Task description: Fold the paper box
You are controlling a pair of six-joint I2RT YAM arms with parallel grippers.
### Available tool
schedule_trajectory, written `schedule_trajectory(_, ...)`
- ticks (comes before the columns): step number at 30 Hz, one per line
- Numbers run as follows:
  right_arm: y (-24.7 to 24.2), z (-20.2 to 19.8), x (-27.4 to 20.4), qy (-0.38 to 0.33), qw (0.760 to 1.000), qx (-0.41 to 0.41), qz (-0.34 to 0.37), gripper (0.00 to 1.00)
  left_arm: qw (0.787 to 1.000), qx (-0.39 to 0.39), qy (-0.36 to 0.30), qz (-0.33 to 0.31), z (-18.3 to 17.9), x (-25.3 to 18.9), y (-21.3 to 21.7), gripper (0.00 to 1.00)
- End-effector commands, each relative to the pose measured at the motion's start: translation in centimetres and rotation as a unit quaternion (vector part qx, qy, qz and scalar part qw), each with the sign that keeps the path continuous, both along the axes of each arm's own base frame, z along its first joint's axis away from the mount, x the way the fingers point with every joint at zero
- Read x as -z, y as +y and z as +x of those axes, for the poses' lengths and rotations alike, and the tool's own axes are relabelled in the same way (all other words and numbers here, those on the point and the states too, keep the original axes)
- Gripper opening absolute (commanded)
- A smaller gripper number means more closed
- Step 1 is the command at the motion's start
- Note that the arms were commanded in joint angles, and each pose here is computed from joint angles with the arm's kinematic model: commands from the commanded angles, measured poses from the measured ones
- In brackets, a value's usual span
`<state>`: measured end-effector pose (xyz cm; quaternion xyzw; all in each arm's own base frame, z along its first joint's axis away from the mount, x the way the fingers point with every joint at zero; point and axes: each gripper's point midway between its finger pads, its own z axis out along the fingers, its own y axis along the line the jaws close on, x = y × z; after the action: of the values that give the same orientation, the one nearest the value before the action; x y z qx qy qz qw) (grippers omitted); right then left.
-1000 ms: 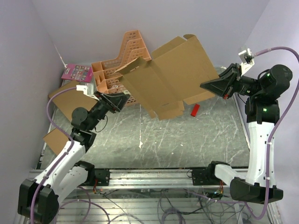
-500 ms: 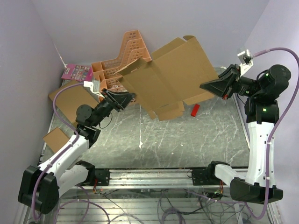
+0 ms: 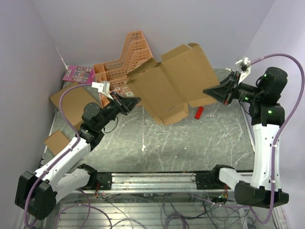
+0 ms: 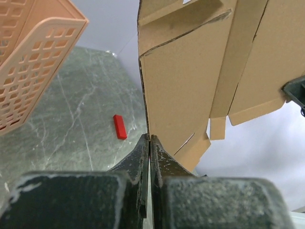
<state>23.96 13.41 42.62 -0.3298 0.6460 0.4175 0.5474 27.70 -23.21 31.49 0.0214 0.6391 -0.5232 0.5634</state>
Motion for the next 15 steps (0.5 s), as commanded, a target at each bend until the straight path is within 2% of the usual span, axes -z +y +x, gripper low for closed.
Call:
schedule_trajectory(1, 0.2, -0.7, 4.0, 0.023, 0.999, -0.008, -0.036, 0.00, 0.998, -0.025, 0.048, 0.037, 0.3, 1.0, -0.3, 0.07)
schedule_trajectory(6, 0.3, -1.0, 10.3, 0.077, 0.994, -0.008, -0.081, 0.00, 0.982, -0.039, 0.166, 0.081, -0.3, 6.3, -1.2, 0.07)
schedule_trajectory(11, 0.0, -1.3, 16.9, 0.133, 0.984, -0.001, -0.114, 0.00, 0.952, -0.052, 0.268, 0.139, -1.5, 12.8, -1.6, 0.07)
schedule_trajectory(15, 0.4, -1.2, 18.6, 0.145, 0.982, -0.006, -0.123, 0.00, 0.926, -0.055, 0.333, 0.168, -2.5, 17.4, -1.7, 0.08)
